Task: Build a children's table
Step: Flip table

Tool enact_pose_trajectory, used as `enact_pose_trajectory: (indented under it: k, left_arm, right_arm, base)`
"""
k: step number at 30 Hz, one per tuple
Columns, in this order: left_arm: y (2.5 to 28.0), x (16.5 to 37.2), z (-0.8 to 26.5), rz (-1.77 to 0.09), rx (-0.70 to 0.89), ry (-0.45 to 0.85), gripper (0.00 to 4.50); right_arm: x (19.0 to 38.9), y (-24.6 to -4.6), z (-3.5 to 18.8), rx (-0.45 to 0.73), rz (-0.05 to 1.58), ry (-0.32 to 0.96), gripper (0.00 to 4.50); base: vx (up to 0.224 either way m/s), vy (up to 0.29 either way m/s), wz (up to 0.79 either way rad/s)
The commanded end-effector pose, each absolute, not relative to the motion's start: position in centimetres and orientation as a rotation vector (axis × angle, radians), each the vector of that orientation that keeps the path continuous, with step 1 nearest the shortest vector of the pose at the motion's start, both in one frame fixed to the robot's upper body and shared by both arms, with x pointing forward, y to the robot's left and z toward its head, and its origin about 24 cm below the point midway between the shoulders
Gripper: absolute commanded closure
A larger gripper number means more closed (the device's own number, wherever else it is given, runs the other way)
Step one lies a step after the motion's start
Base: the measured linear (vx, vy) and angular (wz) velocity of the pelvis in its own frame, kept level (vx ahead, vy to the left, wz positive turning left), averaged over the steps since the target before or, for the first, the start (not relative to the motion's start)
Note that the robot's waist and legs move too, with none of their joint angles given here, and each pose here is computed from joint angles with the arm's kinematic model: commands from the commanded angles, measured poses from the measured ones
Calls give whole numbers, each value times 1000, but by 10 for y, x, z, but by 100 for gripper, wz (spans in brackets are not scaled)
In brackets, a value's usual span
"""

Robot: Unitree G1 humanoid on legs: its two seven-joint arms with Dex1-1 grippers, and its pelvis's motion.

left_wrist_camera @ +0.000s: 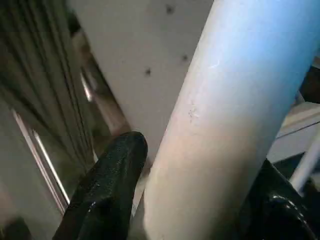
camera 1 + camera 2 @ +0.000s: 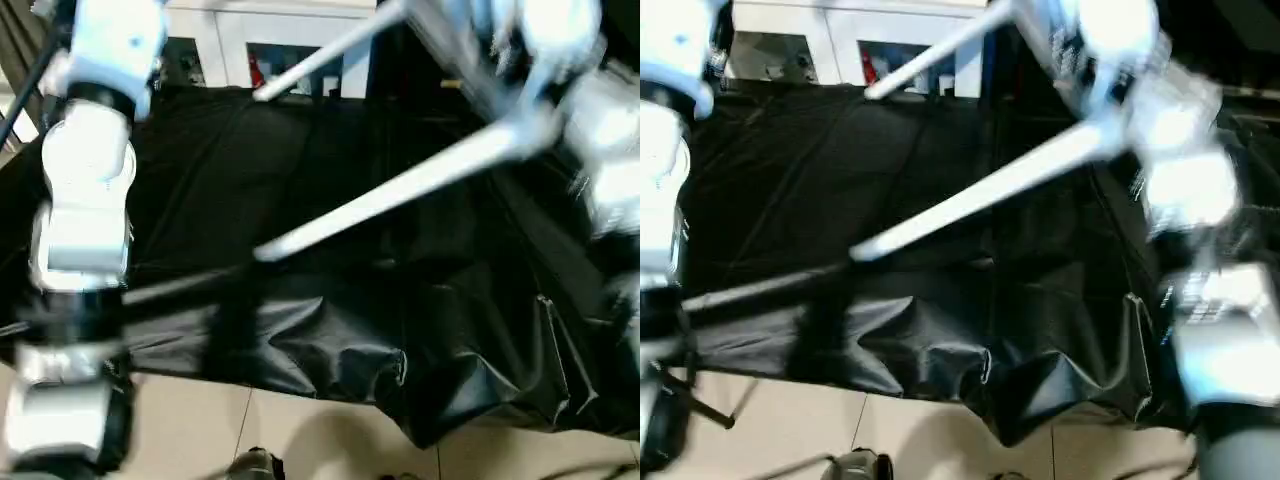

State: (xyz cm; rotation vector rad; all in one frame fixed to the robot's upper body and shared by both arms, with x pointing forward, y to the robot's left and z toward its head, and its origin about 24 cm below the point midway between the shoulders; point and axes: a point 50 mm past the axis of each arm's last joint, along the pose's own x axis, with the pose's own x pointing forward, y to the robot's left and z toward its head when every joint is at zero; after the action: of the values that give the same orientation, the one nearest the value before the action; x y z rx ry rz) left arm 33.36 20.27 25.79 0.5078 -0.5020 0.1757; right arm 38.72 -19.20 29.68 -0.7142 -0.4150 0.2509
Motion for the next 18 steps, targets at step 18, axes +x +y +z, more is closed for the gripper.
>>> enact_pose_trajectory:
  k: [18]
  left_arm:
    - [217, 324, 242, 229, 418, -389, 250]
  right_arm:
    - [355, -164, 353, -564, 481, -927, 64]
  base:
    - [0, 0, 0]
